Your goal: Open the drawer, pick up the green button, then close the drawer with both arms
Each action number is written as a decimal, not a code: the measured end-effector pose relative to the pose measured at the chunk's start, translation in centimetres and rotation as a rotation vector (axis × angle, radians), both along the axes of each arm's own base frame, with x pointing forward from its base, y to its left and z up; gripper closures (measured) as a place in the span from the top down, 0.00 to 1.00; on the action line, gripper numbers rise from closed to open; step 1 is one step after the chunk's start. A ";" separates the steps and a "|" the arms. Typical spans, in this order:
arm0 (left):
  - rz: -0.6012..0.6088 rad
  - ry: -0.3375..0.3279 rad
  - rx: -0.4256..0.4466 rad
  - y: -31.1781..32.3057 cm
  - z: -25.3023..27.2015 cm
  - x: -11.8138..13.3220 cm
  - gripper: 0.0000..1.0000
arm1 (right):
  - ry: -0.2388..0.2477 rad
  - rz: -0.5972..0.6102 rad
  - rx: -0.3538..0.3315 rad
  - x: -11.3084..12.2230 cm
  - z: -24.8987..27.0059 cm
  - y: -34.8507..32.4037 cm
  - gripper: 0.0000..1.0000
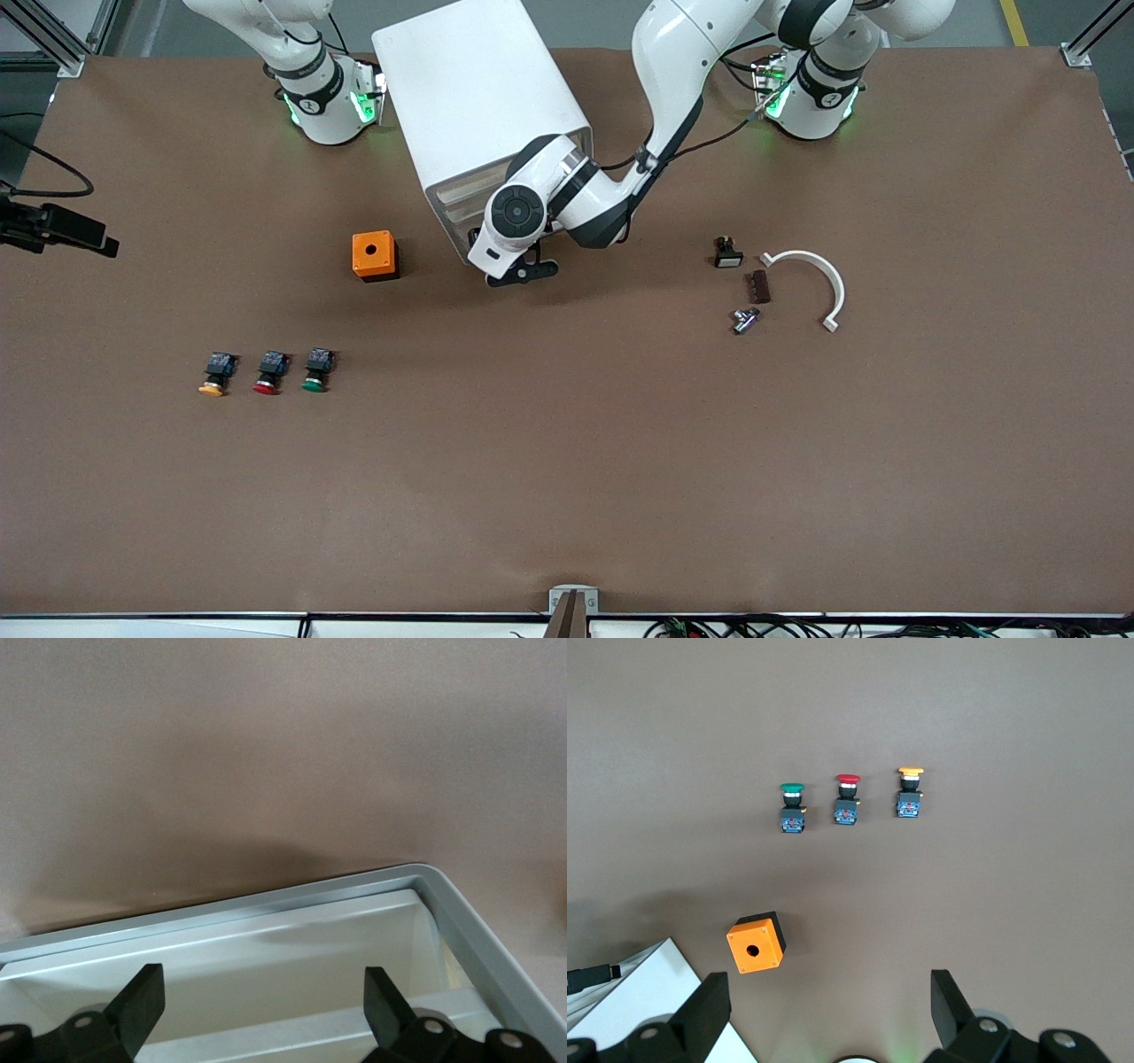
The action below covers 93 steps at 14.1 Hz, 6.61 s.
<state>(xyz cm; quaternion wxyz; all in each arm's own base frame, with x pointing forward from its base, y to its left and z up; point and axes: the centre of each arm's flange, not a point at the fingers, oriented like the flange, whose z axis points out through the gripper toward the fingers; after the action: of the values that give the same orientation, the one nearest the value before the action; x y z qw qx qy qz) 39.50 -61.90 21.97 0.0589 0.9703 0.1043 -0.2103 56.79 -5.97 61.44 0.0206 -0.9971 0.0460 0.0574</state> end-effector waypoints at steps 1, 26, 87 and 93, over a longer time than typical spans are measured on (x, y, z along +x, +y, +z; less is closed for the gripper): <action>0.000 0.000 0.000 0.0 0.0 0.0 1.00 | -0.007 -0.005 -0.001 0.0 0.3 0.0 1.00; 0.280 -0.145 -0.012 18.3 12.4 19.3 1.00 | -0.102 0.010 -0.008 -9.5 4.2 -1.3 1.00; -0.156 -0.552 0.069 60.7 40.8 16.8 1.00 | -0.104 0.031 -0.034 -9.8 5.3 -1.0 1.00; -0.156 -0.530 0.068 60.8 41.2 16.5 1.00 | -0.105 0.033 -0.034 -9.8 5.3 -1.0 1.00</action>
<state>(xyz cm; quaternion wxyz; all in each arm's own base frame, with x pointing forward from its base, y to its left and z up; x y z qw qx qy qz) 55.97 -1.10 63.17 0.0351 0.9979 0.0170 0.0508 47.01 -6.94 66.75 0.0051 -0.9995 0.0295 0.0046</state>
